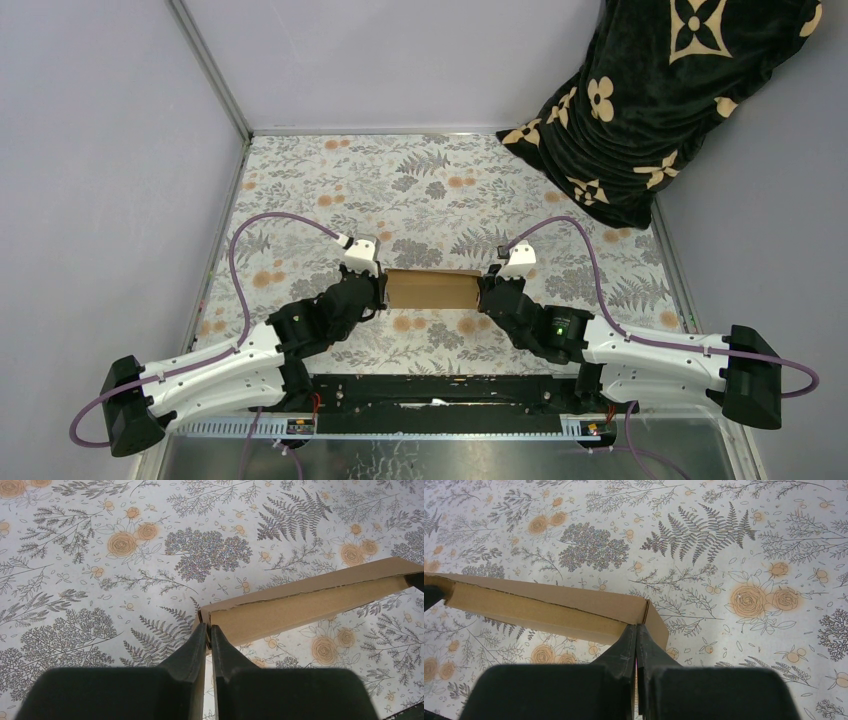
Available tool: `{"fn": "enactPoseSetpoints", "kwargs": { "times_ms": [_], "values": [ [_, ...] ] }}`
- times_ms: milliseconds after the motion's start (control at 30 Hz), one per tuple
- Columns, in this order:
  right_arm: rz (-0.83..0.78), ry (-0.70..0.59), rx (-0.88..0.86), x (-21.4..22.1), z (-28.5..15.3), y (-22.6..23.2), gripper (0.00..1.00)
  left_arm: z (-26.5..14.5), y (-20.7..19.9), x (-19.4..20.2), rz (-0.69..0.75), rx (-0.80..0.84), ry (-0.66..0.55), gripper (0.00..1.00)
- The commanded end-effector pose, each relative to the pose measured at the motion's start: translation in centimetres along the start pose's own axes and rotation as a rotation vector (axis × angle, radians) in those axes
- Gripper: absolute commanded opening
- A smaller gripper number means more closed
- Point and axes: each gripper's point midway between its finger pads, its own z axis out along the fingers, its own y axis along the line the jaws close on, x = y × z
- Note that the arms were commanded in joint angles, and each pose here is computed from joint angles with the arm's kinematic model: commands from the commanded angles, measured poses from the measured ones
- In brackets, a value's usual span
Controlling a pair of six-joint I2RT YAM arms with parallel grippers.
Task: Fold the paper box
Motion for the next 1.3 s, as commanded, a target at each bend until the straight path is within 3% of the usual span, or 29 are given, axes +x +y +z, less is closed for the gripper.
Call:
{"fn": "enactPoseSetpoints", "kwargs": {
  "times_ms": [0, 567, 867, 1267],
  "values": [
    [-0.17, 0.205, 0.039, 6.3, -0.7, -3.1, 0.0, 0.1, 0.4, 0.5, -0.016, -0.024, 0.0, 0.12],
    [-0.167, 0.205, 0.038, 6.2, -0.7, -3.0, 0.0, -0.1, 0.5, 1.3, -0.052, -0.018, 0.015, 0.12],
    [-0.173, 0.201, 0.039, 6.0, -0.7, -2.9, 0.0, -0.7, 0.4, 0.0, -0.058, -0.013, -0.005, 0.26],
    [-0.182, 0.2, 0.039, 5.8, -0.6, -2.7, 0.0, -1.6, -0.3, -0.8, -0.072, 0.053, -0.021, 0.3]
  ]
}}
